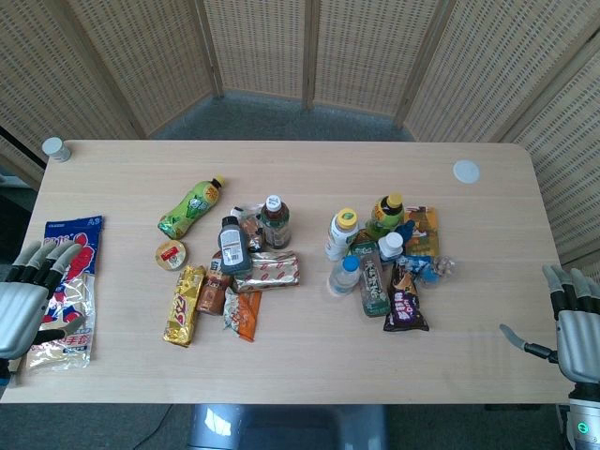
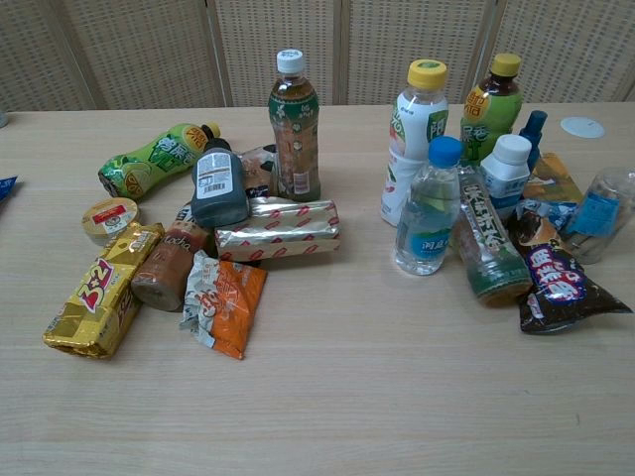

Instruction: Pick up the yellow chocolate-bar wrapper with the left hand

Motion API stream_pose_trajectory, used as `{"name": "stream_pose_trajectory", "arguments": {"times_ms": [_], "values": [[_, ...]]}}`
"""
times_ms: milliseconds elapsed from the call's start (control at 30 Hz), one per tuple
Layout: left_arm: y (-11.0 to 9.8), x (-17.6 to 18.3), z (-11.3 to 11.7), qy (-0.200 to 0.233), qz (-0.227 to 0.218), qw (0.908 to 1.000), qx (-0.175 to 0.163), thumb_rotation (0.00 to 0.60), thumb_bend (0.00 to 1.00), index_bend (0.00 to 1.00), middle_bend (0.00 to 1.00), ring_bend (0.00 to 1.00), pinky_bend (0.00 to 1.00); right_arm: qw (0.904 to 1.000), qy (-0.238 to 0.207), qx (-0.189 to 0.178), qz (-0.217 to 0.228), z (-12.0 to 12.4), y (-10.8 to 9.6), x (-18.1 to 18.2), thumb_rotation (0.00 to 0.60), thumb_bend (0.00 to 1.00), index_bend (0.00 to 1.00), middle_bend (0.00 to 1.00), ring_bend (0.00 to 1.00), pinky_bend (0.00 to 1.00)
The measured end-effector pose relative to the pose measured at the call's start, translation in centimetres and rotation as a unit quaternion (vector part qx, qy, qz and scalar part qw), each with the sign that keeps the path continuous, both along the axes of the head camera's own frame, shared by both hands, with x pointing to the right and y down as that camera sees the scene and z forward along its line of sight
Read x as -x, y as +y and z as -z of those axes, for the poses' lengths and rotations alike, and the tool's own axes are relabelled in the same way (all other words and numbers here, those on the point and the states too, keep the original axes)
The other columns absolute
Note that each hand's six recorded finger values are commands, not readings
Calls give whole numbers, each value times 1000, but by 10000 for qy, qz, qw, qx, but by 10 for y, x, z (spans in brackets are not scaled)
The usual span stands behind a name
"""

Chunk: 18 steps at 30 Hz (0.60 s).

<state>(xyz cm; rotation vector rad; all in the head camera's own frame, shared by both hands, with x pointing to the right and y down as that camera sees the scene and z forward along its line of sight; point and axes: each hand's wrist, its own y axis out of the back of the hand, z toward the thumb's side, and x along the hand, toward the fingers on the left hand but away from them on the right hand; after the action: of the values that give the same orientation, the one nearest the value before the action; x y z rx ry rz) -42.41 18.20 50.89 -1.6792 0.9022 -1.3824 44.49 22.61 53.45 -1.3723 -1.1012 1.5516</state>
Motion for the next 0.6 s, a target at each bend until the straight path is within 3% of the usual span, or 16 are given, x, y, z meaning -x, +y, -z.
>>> {"name": "stream_pose_trajectory", "arguments": {"times_ms": [367,600], "values": [[-3,-10,-6,119,-171,9996,171,600,211,0,1,0,0,10000,-4,-90,-9,6,3,-2,288,147,0,0,0,0],[-4,-29,-18,22,-752,9961,467,600,214,0,54,0,0,9998,9,-179,-31,14,5,-1,301,146,0,0,0,0]]}}
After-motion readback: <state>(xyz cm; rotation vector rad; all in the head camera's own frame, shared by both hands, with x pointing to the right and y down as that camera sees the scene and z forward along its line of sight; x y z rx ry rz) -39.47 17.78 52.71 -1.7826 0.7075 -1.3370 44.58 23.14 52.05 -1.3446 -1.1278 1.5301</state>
